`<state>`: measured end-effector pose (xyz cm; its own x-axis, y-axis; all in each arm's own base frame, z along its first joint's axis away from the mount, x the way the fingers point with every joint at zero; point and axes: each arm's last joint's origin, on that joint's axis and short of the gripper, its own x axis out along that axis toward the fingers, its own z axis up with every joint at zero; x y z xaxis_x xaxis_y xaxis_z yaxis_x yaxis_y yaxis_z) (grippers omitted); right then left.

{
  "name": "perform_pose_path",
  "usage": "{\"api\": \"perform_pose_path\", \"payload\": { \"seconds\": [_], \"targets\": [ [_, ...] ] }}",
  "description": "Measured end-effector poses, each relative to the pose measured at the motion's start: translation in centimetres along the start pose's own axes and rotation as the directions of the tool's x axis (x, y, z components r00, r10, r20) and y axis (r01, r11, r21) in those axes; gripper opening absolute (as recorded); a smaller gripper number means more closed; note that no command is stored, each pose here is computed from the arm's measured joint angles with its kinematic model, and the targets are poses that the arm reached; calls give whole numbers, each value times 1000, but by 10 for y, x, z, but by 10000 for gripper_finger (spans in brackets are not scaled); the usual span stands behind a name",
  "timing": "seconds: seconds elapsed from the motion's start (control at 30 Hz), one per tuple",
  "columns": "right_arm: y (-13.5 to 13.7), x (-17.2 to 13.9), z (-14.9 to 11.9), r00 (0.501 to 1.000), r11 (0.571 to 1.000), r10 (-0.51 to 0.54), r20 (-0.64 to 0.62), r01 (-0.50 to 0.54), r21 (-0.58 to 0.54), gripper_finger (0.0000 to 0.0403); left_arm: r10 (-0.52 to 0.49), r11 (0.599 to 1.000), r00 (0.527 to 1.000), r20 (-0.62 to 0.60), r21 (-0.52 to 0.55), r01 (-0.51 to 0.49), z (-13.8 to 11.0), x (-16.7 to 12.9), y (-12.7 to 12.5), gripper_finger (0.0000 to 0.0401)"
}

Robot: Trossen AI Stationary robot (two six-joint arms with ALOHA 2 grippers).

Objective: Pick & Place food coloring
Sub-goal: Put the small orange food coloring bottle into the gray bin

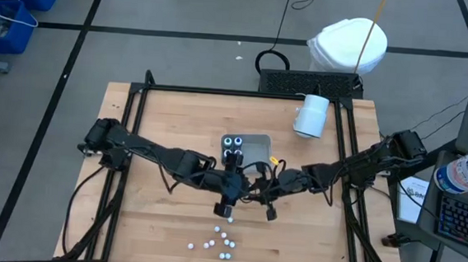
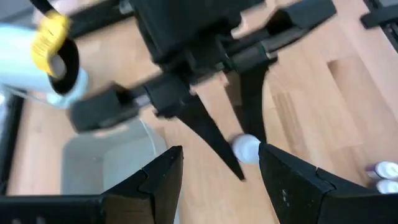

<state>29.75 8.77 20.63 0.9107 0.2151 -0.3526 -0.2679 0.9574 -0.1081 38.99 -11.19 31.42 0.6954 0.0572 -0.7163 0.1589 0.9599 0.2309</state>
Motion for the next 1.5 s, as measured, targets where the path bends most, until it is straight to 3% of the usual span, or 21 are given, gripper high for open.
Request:
{"api": "perform_pose_path", "payload": {
  "seconds": [0.37, 0.67, 0.97, 1.07, 1.33, 1.5],
  "targets": [
    [-11, 0, -1, 999, 999, -34, -7, 34, 13, 63, -28, 998, 1000, -4, -61, 28, -1, 0, 0, 214],
    [-12, 0, -2, 997, 997, -81, -18, 81, 12, 63, -9, 1000, 997, -75, -12, 8, -9, 25, -2, 214],
    [-12, 0, -4, 996, 997, -79, -29, 80, 14, 63, -1, 1000, 998, -65, 2, 1, -7, 24, -1, 210],
    [-12, 0, -4, 996, 997, -80, -29, 80, 14, 63, 1, 1000, 998, -64, 4, 0, -7, 25, 0, 181],
    [-12, 0, -4, 996, 997, -80, -30, 80, 15, 64, 12, 1000, 998, -62, 18, -10, -7, 25, 1, 52],
    [-12, 0, -4, 996, 997, -80, -30, 80, 15, 64, 11, 999, 998, -63, 32, -9, -7, 25, 1, 50]
  ]
}}
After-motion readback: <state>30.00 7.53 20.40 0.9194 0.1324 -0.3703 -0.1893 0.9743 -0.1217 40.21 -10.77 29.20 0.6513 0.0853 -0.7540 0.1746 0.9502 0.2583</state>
